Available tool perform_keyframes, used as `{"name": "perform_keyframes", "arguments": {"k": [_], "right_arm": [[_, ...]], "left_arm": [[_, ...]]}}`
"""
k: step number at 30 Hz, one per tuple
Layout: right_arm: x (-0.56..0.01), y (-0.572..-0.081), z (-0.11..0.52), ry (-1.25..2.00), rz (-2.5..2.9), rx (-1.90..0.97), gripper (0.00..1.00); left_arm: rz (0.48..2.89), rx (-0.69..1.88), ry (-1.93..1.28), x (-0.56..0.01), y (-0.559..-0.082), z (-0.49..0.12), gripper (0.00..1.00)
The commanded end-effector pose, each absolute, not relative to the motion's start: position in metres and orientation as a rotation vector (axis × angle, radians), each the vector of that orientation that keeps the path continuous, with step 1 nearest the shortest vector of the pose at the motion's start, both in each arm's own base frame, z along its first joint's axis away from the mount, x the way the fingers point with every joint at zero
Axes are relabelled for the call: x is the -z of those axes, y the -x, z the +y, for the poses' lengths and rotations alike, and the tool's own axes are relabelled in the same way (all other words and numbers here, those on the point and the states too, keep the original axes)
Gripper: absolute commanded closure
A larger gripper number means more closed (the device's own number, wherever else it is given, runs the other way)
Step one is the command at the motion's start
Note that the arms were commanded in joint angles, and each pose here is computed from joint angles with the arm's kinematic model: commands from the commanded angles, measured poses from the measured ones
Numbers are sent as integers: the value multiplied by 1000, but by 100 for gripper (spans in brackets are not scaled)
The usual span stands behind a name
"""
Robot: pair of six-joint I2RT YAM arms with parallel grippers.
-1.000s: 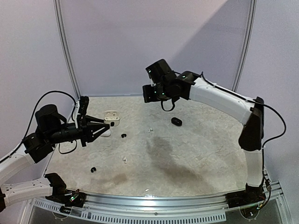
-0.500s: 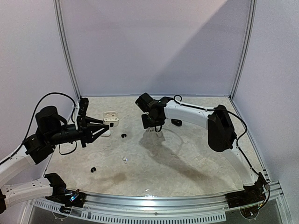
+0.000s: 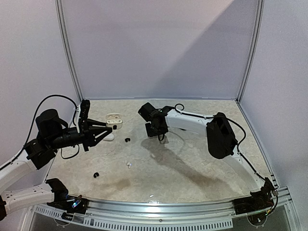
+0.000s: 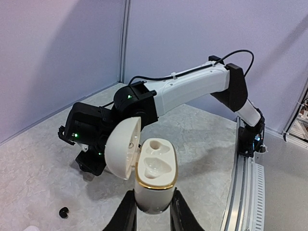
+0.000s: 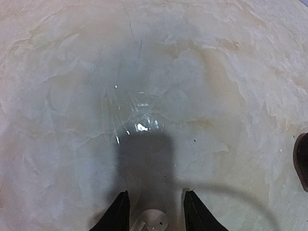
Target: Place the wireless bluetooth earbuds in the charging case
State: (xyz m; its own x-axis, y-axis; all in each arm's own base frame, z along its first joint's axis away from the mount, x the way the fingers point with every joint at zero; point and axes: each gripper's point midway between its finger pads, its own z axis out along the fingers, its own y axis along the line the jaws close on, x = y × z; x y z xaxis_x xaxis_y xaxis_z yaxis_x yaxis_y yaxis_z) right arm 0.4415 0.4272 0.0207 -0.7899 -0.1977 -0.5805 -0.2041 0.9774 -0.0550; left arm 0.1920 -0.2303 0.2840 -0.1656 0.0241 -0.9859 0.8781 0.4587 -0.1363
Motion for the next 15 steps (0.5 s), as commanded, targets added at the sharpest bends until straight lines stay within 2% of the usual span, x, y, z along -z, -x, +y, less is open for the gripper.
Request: {"name": "perform_keyframes", "arguments": {"k": [1,6,10,15], "right_arm": [[-1,-443,418,298,2531,43,66],[3,-435,413,327,2567,54,74],[-1,-425,413,402,2590,34,73],[-8,-415,393,487,2601,142,68]], "left_arm": [[1534,927,-811,-287,-193,-229,100],[1530,924,-816,-289,-192,-229,100],[1524,920,-817,-291,-192,-228,100],[1521,919,-821,-291,-191,-228,100]]}}
